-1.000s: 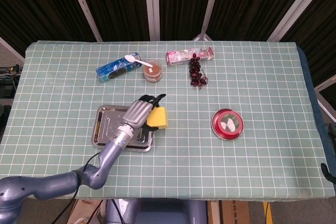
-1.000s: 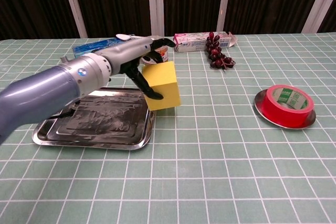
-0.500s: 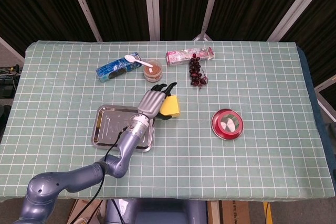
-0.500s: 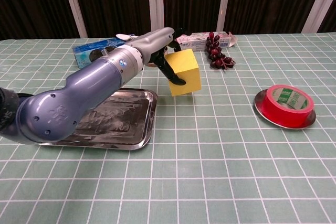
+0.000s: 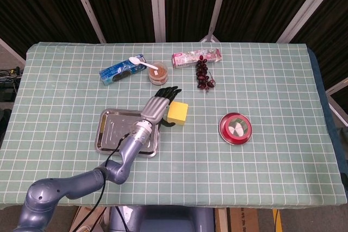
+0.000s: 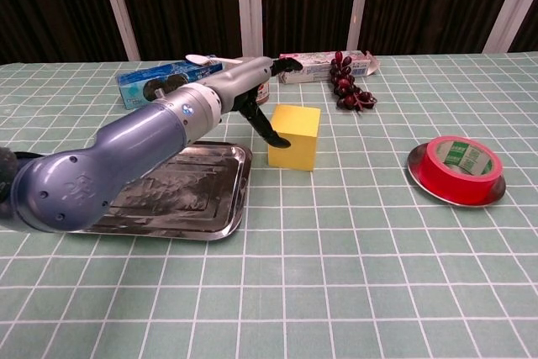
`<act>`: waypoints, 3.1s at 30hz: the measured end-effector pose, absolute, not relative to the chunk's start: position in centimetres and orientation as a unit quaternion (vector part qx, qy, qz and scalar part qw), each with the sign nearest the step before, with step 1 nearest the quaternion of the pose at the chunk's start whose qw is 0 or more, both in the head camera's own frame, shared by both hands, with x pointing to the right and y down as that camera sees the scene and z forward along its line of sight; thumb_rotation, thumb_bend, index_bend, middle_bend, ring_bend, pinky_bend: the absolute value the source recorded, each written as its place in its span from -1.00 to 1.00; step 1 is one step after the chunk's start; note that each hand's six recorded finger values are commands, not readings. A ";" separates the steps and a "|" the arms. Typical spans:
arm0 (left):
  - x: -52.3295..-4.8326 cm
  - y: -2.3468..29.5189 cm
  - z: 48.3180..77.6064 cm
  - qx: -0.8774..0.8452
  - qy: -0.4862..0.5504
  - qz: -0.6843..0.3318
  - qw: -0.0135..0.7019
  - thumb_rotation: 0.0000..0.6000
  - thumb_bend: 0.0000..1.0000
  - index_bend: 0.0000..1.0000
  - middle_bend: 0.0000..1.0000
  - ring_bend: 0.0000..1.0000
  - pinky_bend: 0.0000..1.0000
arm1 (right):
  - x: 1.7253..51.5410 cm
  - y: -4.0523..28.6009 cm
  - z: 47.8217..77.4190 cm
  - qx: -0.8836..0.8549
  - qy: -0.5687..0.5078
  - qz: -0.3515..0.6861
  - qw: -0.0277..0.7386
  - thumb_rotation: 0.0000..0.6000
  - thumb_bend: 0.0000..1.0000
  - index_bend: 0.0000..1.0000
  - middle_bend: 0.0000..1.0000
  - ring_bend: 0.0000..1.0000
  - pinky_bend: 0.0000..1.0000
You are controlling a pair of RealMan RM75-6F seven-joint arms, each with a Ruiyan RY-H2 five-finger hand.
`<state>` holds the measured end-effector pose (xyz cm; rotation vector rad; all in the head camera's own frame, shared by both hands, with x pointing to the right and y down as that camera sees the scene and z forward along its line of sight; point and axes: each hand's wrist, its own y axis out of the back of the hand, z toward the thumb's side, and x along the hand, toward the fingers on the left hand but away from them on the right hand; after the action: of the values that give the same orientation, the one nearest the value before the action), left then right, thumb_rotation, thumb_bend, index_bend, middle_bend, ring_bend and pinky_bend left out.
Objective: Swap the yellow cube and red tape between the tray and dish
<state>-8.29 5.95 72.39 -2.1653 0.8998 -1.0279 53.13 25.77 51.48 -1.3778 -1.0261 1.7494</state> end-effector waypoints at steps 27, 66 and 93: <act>-37.5 16.9 61.0 -0.680 0.370 -0.549 0.315 1.00 -0.95 -1.00 -0.98 -1.00 -1.00 | 40.8 12.8 59.5 -0.657 -0.267 0.598 0.373 1.00 -0.21 -1.00 -1.00 -1.00 -1.00; -40.0 19.7 61.2 -0.687 0.396 -0.531 0.300 1.00 -0.95 -1.00 -0.96 -1.00 -1.00 | 27.0 11.2 68.4 -0.709 -0.106 0.591 0.368 0.75 -0.36 -1.00 -1.00 -1.00 -1.00; -40.0 19.9 61.2 -0.691 0.393 -0.529 0.296 1.00 -0.95 -1.00 -0.98 -1.00 -1.00 | 29.8 10.9 70.4 -0.704 -0.111 0.619 0.331 1.00 -0.36 -1.00 -0.50 -0.60 -0.13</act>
<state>-40.04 19.92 61.21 -1.8373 1.0457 -1.4079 29.76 10.94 70.44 -1.8393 -0.2904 1.6168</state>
